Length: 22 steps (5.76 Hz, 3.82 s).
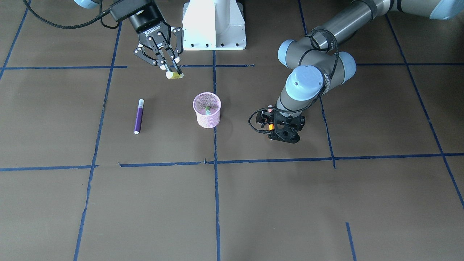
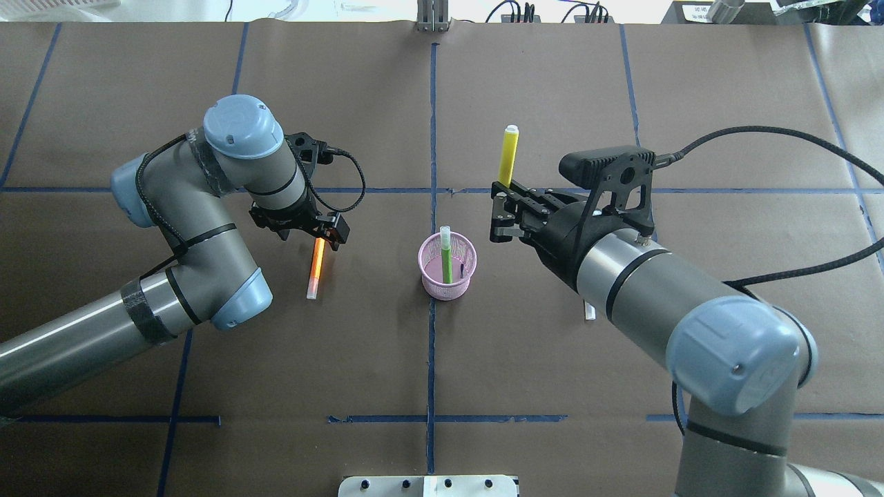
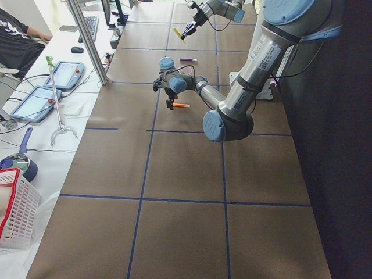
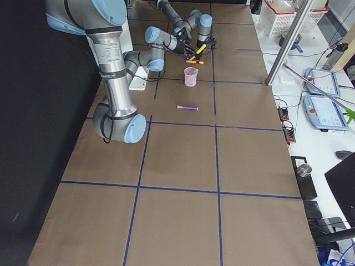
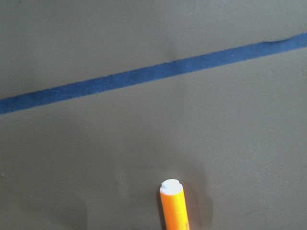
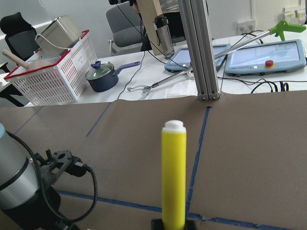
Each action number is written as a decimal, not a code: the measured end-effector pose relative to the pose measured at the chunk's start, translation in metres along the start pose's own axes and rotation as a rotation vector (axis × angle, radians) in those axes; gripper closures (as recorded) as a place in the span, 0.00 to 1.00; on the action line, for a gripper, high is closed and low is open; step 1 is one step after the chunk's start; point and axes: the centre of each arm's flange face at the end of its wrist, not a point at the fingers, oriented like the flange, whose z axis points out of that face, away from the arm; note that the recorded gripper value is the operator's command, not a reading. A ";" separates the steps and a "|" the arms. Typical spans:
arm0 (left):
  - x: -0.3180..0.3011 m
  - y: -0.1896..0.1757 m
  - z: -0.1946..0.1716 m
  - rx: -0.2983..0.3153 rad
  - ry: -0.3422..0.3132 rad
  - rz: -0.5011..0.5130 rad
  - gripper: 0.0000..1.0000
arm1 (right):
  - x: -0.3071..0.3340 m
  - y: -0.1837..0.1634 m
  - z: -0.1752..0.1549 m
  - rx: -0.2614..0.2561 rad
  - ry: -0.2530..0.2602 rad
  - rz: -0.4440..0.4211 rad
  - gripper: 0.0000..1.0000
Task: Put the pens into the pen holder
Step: 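Carry the yellow marker to the pink cup and lower it in with the right gripper, then release the yellow marker and move the right gripper over the purple marker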
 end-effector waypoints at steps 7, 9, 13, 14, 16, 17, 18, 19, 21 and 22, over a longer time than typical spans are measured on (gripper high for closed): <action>0.000 0.001 -0.001 -0.007 -0.009 -0.001 0.00 | -0.028 0.065 0.098 0.163 0.215 -0.106 1.00; 0.001 0.001 -0.001 -0.006 -0.008 0.000 0.00 | -0.032 0.080 0.103 0.139 0.214 -0.119 1.00; 0.001 0.001 -0.001 -0.007 -0.008 0.001 0.00 | -0.048 0.126 0.094 0.076 0.184 -0.143 0.96; 0.001 0.001 -0.001 -0.007 -0.008 0.001 0.00 | -0.046 0.132 0.097 0.068 0.192 -0.153 0.47; 0.001 0.001 -0.001 -0.007 -0.008 0.002 0.00 | -0.044 0.137 0.101 0.063 0.200 -0.161 0.00; 0.001 0.001 -0.001 -0.007 -0.008 0.002 0.00 | -0.045 0.137 0.101 0.065 0.199 -0.156 0.00; 0.001 0.002 0.000 -0.008 -0.009 0.003 0.00 | -0.046 0.129 0.100 0.068 0.192 -0.142 0.00; 0.001 0.002 0.000 -0.008 -0.009 0.003 0.00 | -0.046 0.105 0.098 0.037 0.181 -0.128 0.00; 0.000 0.003 0.001 -0.010 -0.011 0.005 0.00 | -0.009 0.022 0.100 -0.236 0.240 -0.126 0.00; 0.000 0.003 0.002 -0.012 -0.011 0.007 0.21 | 0.024 -0.009 0.104 -0.380 0.289 -0.117 0.00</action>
